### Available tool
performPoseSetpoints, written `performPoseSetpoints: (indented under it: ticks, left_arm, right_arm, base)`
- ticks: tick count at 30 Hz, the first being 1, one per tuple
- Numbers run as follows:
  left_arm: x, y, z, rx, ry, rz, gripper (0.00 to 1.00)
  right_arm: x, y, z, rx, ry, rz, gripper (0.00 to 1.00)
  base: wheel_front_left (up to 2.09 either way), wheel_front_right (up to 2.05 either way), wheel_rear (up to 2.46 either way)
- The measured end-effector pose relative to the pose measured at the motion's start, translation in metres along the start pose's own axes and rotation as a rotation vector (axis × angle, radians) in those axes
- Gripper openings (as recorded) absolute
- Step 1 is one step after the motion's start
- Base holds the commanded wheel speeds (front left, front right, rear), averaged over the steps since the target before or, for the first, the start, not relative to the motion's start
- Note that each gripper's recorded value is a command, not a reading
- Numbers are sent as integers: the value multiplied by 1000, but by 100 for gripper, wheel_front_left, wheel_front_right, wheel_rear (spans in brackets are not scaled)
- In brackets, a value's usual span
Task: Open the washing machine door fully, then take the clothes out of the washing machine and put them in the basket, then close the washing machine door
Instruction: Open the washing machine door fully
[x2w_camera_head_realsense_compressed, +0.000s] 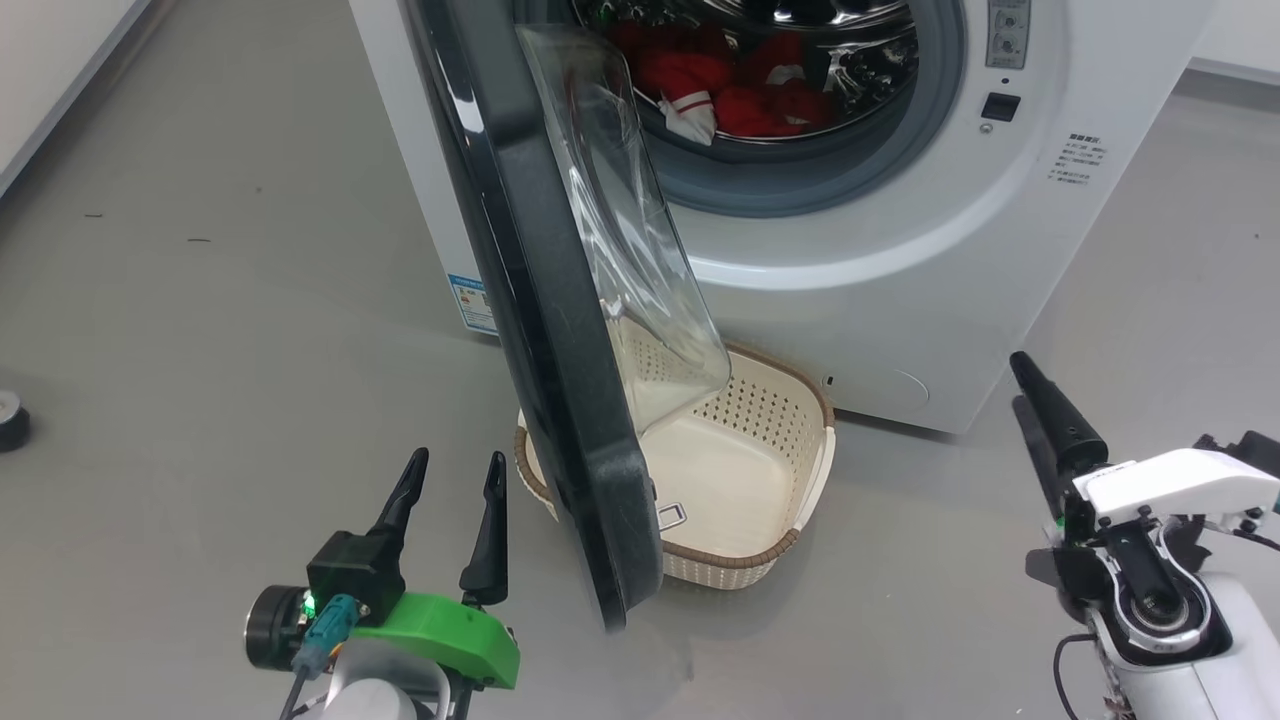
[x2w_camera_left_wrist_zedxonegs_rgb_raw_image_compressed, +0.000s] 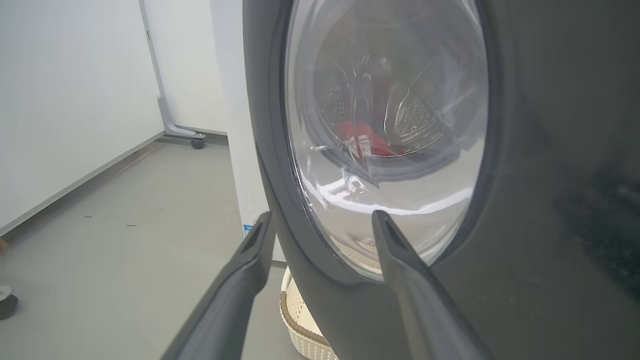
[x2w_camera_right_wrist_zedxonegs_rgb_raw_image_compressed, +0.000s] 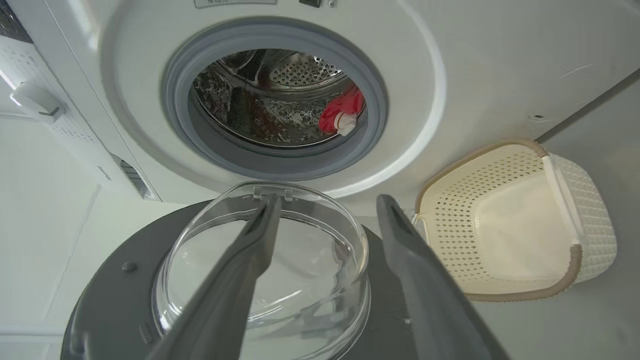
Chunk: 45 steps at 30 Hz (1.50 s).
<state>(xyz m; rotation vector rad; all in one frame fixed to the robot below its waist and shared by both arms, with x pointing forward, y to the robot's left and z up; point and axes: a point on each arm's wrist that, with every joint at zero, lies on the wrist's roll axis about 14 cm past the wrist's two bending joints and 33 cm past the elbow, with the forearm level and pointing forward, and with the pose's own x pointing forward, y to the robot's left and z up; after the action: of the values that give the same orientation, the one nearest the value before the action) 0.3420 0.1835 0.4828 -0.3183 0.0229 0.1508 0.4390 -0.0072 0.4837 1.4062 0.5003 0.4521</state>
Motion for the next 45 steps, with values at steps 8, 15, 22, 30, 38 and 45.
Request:
performPoseSetpoints:
  ticks: [8, 15, 22, 30, 38, 45]
  left_arm:
    - [0, -4, -2, -1, 4, -14, 100]
    - [-1, -5, -2, -2, 5, -18, 100]
    - [-1, -3, -5, -6, 12, -10, 100]
    - [0, -6, -6, -7, 14, -19, 100]
    - [1, -7, -7, -7, 19, -22, 100]
    - [2, -6, -9, -6, 25, -20, 100]
  right_arm:
    - [-26, -17, 34, -329, -134, -74, 100]
    - [-53, -25, 65, -677, -224, -115, 100]
    - [-68, -20, 92, -1056, -272, -167, 100]
    - [-78, -19, 101, -1345, -268, -244, 100]
    - [-81, -25, 74, -1327, -255, -241, 100]
    - [-83, -37, 46, -1283, -215, -245, 100]
  base:
    - [0, 0, 0]
    - [0, 0, 0]
    - [0, 0, 0]
    - [0, 0, 0]
    - [0, 0, 0]
    - [0, 0, 0]
